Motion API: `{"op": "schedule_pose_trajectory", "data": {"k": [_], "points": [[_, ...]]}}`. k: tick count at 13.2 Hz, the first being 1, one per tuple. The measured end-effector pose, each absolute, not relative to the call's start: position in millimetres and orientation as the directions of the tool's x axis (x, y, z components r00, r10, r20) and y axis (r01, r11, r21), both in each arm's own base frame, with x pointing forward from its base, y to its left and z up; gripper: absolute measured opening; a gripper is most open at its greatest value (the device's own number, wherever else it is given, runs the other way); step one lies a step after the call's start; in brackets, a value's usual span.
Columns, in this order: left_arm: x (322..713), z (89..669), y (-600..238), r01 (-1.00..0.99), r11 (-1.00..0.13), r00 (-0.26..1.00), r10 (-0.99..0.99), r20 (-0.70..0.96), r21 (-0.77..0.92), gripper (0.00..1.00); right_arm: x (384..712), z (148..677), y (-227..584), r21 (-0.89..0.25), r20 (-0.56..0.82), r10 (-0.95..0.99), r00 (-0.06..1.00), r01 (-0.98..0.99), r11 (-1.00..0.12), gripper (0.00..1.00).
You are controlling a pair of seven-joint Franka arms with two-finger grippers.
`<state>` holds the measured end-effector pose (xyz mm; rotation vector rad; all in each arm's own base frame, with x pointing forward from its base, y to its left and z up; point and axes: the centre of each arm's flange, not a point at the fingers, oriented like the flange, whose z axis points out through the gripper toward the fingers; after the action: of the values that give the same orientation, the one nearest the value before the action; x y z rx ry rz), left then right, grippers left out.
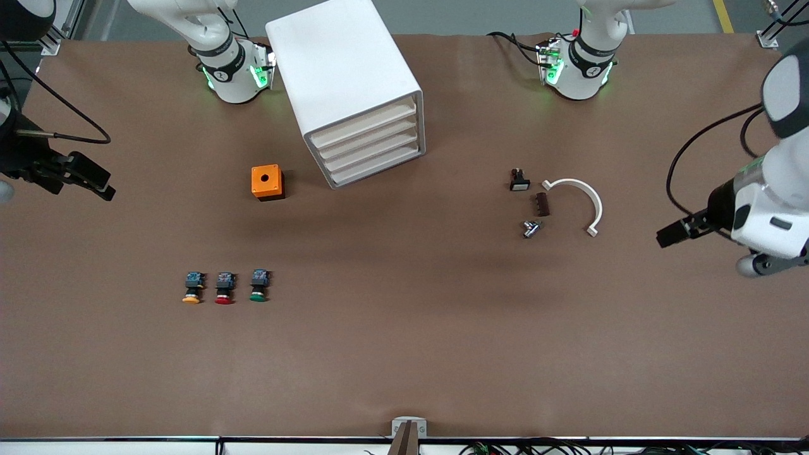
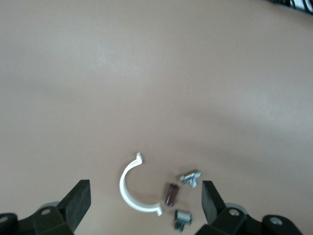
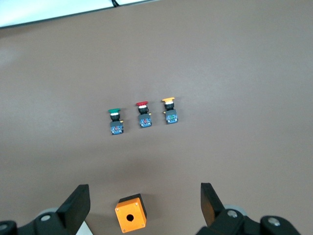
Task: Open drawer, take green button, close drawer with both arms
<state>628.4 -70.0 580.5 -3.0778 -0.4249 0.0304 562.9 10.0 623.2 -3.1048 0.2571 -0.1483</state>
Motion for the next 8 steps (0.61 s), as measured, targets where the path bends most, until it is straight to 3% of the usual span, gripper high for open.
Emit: {"op": "schedule_pose_trajectory", "data": {"k": [8], "points": [[520,638,-54,0.11,-0.992,0.993,0.112,-0.038,-0.057,1.0,554,619,8,-0.015,0.073,-0.169,0.983,-0.169,-0.986,1.0]]}}
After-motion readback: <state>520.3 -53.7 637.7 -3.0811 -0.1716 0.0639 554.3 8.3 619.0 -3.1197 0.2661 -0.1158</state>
